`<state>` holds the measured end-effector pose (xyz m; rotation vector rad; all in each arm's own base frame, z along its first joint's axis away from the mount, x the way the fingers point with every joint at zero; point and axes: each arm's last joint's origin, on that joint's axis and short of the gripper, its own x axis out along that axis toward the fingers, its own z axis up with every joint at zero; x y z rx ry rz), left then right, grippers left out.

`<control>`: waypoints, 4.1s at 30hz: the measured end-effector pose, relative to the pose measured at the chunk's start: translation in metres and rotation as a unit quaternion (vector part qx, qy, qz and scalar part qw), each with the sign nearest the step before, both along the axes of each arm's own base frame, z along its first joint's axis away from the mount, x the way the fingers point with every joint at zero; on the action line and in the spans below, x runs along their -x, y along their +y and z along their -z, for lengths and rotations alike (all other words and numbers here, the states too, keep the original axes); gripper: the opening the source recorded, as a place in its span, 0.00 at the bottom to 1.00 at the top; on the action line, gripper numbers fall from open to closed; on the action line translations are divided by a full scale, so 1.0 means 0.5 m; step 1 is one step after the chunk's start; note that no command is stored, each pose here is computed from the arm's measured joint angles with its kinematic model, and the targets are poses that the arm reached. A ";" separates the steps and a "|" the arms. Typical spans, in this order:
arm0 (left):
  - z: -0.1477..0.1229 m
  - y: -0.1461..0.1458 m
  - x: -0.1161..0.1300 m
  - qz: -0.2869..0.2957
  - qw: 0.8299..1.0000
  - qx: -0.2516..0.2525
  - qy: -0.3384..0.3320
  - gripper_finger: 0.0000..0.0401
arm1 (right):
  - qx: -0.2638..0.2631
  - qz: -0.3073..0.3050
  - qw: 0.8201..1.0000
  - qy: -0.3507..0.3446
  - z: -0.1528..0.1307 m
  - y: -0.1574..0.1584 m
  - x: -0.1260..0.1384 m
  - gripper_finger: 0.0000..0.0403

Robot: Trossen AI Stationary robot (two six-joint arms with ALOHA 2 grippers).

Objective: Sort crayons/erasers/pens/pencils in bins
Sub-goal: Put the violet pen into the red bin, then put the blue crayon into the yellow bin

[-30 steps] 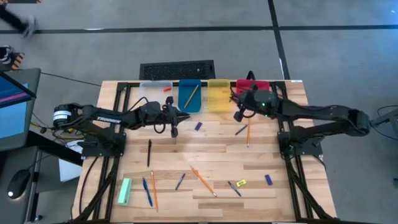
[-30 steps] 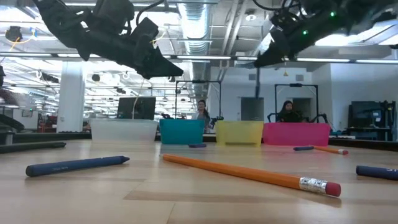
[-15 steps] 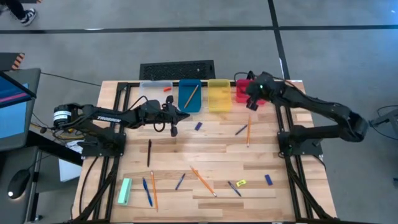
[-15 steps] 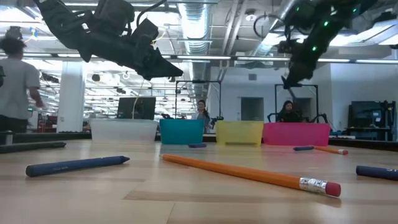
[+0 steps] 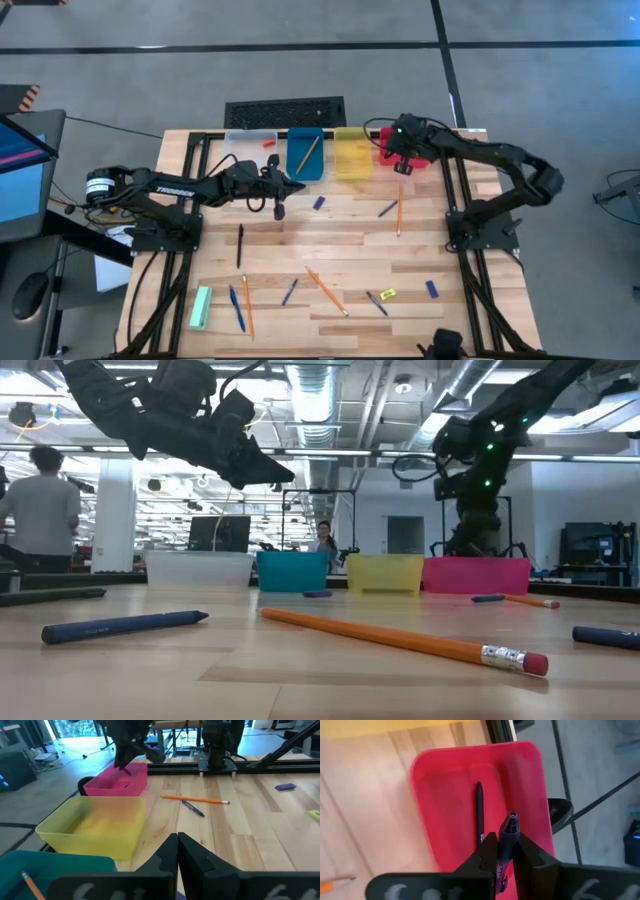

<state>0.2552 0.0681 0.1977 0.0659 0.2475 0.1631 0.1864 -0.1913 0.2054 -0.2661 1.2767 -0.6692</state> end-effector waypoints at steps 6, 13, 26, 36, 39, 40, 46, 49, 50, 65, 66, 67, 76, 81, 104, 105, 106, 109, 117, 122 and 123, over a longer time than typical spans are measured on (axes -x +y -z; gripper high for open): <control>0.003 0.000 0.001 -0.001 1.000 0.007 0.005 0.00 | -0.021 0.008 0.998 0.051 0.014 -0.050 -0.016 0.10; 0.002 0.000 0.001 -0.001 1.000 0.006 0.005 0.00 | -0.067 0.020 0.993 0.100 0.052 -0.094 -0.016 0.10; 0.008 -0.001 0.002 -0.001 1.000 0.015 0.017 0.00 | -0.082 0.010 0.990 0.118 0.080 -0.097 -0.029 0.15; 0.013 -0.001 0.003 -0.002 0.999 0.017 0.031 0.00 | -0.059 0.058 0.988 0.127 0.078 -0.093 -0.029 0.32; 0.013 -0.001 0.003 0.000 0.999 0.009 0.032 0.00 | -0.045 0.067 0.985 0.152 0.074 -0.087 -0.028 0.38; 0.013 -0.001 0.003 0.001 0.999 0.007 0.032 0.00 | -0.046 0.067 0.985 0.155 0.069 -0.082 -0.028 0.39; 0.013 -0.001 0.003 0.001 0.999 0.004 0.033 0.00 | -0.020 0.077 0.992 0.101 0.003 -0.050 -0.029 0.33; 0.013 -0.001 0.003 0.000 0.999 0.004 0.033 0.00 | -0.005 0.073 0.997 0.037 -0.048 -0.023 -0.026 0.22; 0.013 -0.001 0.003 0.001 0.999 0.004 0.033 0.00 | -0.002 0.071 0.997 0.008 -0.065 -0.013 -0.026 0.18; 0.026 -0.006 0.007 0.011 0.998 0.003 0.069 0.00 | -0.043 -0.148 0.901 -0.406 -0.012 0.207 -0.037 0.01; 0.027 -0.007 0.007 0.012 0.997 0.004 0.072 0.00 | -0.044 -0.160 0.891 -0.422 -0.003 0.219 -0.038 0.01; 0.027 -0.007 0.007 0.012 0.997 0.004 0.073 0.00 | -0.046 -0.169 0.883 -0.435 0.005 0.230 -0.040 0.01; 0.028 -0.007 0.008 0.006 0.997 0.022 0.073 0.00 | -0.078 -0.246 0.858 -0.444 0.057 0.305 -0.049 0.01; 0.032 -0.013 0.008 0.010 0.996 0.031 0.081 0.00 | -0.088 -0.255 0.841 -0.470 0.091 0.314 -0.029 0.01; 0.037 -0.021 0.009 0.001 0.996 0.022 0.085 0.00 | -0.200 -0.193 0.928 -0.248 0.070 0.309 -0.038 0.17; 0.039 -0.023 0.011 0.009 0.997 0.022 0.073 0.00 | -0.200 -0.187 0.934 -0.230 0.068 0.306 -0.037 0.19; 0.042 -0.025 0.015 0.016 0.998 0.023 0.060 0.00 | -0.204 -0.180 0.938 -0.215 0.066 0.303 -0.035 0.20; 0.053 -0.030 0.029 0.023 0.999 0.027 0.021 0.00 | -0.214 -0.160 0.948 -0.172 0.062 0.294 -0.036 0.26; 0.072 -0.036 0.058 0.017 0.999 0.038 -0.031 0.00 | -0.217 -0.181 0.958 -0.045 0.076 0.278 -0.063 0.41; 0.071 -0.037 0.063 0.016 0.998 0.030 -0.046 0.00 | -0.213 -0.194 0.957 0.026 0.094 0.264 -0.093 0.46; 0.072 -0.037 0.063 0.016 0.998 0.028 -0.045 0.00 | -0.215 -0.195 0.956 0.037 0.098 0.261 -0.099 0.46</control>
